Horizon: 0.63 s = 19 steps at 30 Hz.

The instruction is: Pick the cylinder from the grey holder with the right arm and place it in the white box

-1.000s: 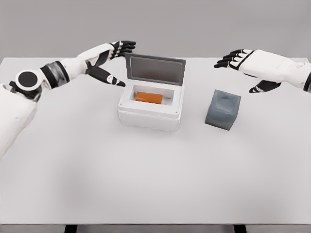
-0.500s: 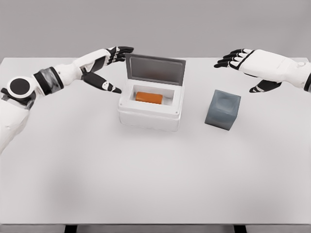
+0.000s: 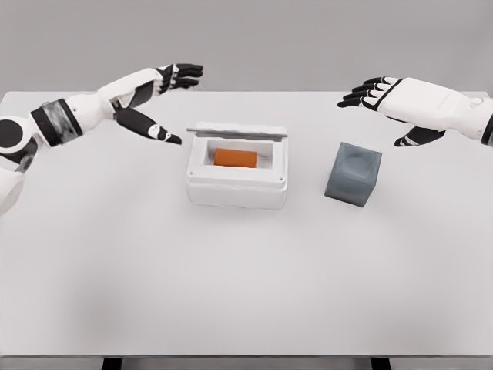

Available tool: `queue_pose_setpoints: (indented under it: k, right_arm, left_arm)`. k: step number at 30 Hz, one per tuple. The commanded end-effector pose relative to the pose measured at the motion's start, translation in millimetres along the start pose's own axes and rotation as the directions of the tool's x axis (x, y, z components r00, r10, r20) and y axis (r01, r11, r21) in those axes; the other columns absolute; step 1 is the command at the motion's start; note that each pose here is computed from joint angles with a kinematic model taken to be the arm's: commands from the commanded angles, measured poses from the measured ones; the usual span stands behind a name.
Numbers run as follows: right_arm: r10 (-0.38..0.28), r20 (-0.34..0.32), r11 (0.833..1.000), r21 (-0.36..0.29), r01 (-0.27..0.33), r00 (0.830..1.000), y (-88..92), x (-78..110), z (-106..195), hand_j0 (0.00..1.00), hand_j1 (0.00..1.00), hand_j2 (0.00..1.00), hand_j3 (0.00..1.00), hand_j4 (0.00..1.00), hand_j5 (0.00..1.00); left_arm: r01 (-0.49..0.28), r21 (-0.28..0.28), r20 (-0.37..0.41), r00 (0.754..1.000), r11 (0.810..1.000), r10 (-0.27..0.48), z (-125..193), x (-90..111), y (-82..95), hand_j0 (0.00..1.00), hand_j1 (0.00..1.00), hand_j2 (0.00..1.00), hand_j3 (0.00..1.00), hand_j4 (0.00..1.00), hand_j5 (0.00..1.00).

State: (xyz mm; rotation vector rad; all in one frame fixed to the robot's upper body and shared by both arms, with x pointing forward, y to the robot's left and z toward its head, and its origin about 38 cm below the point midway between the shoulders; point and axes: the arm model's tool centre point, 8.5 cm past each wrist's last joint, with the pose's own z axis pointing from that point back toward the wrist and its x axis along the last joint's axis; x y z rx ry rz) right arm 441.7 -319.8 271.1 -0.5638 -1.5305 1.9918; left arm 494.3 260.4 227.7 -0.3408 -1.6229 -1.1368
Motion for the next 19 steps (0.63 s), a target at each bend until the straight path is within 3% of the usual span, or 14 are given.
queue_pose_setpoints:
  k: [1, 5, 7, 9, 12, 16, 19]
  right_arm:
    - [0.001, 0.004, 1.000, -0.005, -0.001, 1.000, -1.6, 1.8, 0, 1.00, 1.00, 1.00, 1.00, 1.00, 1.00]
    - [0.007, 0.005, 1.000, -0.004, -0.007, 1.000, -2.9, 2.5, 1, 1.00, 1.00, 1.00, 1.00, 1.00, 1.00]
    - [0.008, 0.002, 1.000, -0.004, -0.008, 1.000, -3.4, 1.7, 2, 1.00, 1.00, 1.00, 1.00, 1.00, 1.00]
    - [0.008, 0.002, 1.000, -0.004, -0.008, 1.000, -3.4, 1.7, 2, 1.00, 1.00, 1.00, 1.00, 1.00, 1.00]
    - [0.008, 0.000, 1.000, -0.002, -0.008, 1.000, -3.1, 1.1, 3, 1.00, 1.00, 1.00, 1.00, 1.00, 1.00]
    - [0.006, 0.001, 1.000, -0.002, -0.006, 1.000, -2.4, 1.4, 3, 1.00, 1.00, 1.00, 1.00, 1.00, 1.00]
    - [0.006, -0.001, 1.000, -0.001, -0.006, 1.000, -2.1, 0.8, 3, 1.00, 1.00, 1.00, 1.00, 1.00, 1.00]
  left_arm:
    - [-0.013, 0.011, 0.017, 1.000, 1.000, 0.013, 6, 5, 4.9, 1.00, 1.00, 1.00, 1.00, 1.00, 1.00]
    - [0.025, 0.005, 0.027, 0.999, 1.000, -0.025, 21, 20, 12.3, 1.00, 1.00, 1.00, 1.00, 1.00, 1.00]
    - [0.097, -0.001, 0.037, 0.995, 0.995, -0.097, 43, 30, 19.2, 1.00, 1.00, 1.00, 1.00, 1.00, 1.00]
    - [0.153, -0.011, 0.065, 0.986, 0.988, -0.152, 67, 24, 11.1, 1.00, 1.00, 1.00, 1.00, 1.00, 1.00]
    - [0.282, -0.028, 0.143, 0.951, 0.959, -0.276, 106, 32, 5.9, 1.00, 1.00, 1.00, 1.00, 1.00, 1.00]
    - [0.236, -0.035, 0.040, 0.971, 0.971, -0.235, 142, 5, -2.2, 1.00, 1.00, 1.00, 1.00, 1.00, 1.00]
    - [0.211, -0.011, 0.021, 0.977, 0.977, -0.211, 155, -4, -7.7, 1.00, 1.00, 1.00, 1.00, 1.00, 1.00]
